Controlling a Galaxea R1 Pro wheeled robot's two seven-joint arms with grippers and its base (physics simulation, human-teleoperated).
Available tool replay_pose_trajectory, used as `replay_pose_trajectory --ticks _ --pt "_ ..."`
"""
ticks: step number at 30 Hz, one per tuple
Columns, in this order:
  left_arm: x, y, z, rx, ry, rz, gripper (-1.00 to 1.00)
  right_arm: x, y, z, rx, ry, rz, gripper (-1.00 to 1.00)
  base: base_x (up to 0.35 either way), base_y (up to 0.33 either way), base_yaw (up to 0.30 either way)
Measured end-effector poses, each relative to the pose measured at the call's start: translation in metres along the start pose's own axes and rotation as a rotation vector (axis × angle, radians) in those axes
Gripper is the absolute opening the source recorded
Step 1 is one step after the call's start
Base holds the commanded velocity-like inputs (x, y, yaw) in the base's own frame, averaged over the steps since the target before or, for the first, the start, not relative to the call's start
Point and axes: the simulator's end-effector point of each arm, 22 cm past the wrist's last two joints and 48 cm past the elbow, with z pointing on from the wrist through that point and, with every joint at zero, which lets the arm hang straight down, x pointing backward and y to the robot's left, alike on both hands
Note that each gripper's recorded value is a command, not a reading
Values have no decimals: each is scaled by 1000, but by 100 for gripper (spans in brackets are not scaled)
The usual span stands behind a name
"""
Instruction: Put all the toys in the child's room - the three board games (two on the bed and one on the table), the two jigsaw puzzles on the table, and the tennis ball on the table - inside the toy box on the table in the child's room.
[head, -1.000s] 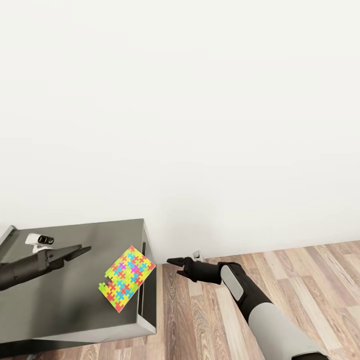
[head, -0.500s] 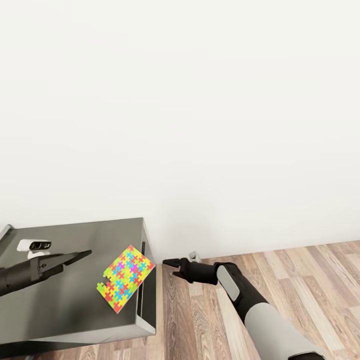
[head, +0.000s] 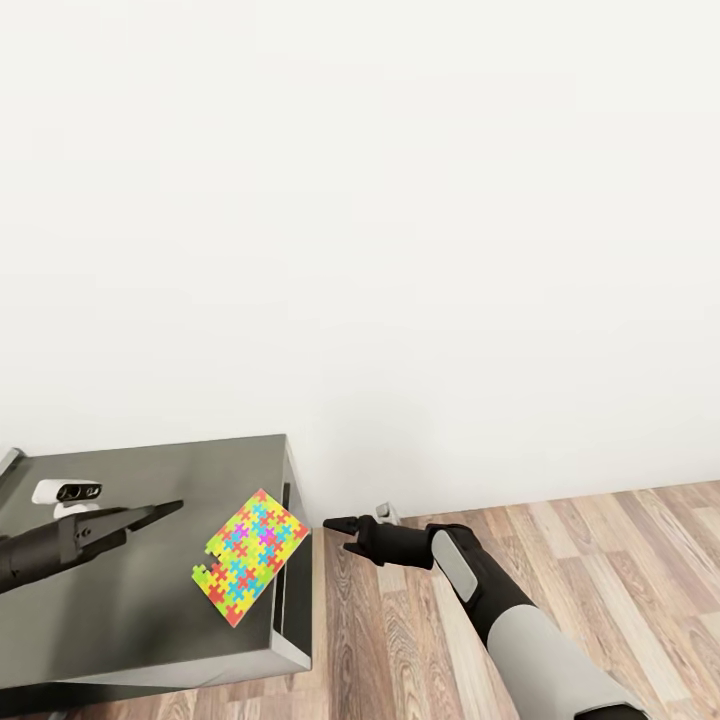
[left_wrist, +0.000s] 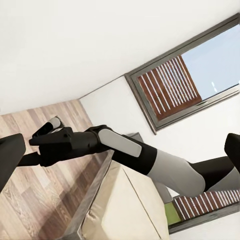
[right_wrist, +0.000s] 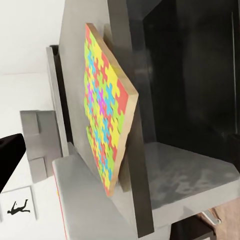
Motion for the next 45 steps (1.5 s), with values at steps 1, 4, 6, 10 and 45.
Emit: replay_pose_trajectory --ticks 1,4,6,10,45 --pt "0 0 0 0 0 0 100 0 0 0 0 0 0 100 0 0 0" --pt "0 0 0 0 -1 0 100 0 0 0 -1 0 -1 100 0 0 0" --pt "1 0 0 1 -1 0 100 0 0 0 -1 0 -1 100 0 35 0" --pt "1 0 0 0 -2 2 100 0 0 0 -1 -1 -1 100 0 166 0" --pt "1 0 1 3 -4 4 100 -1 -1 -1 1 -2 -4 100 29 37 0"
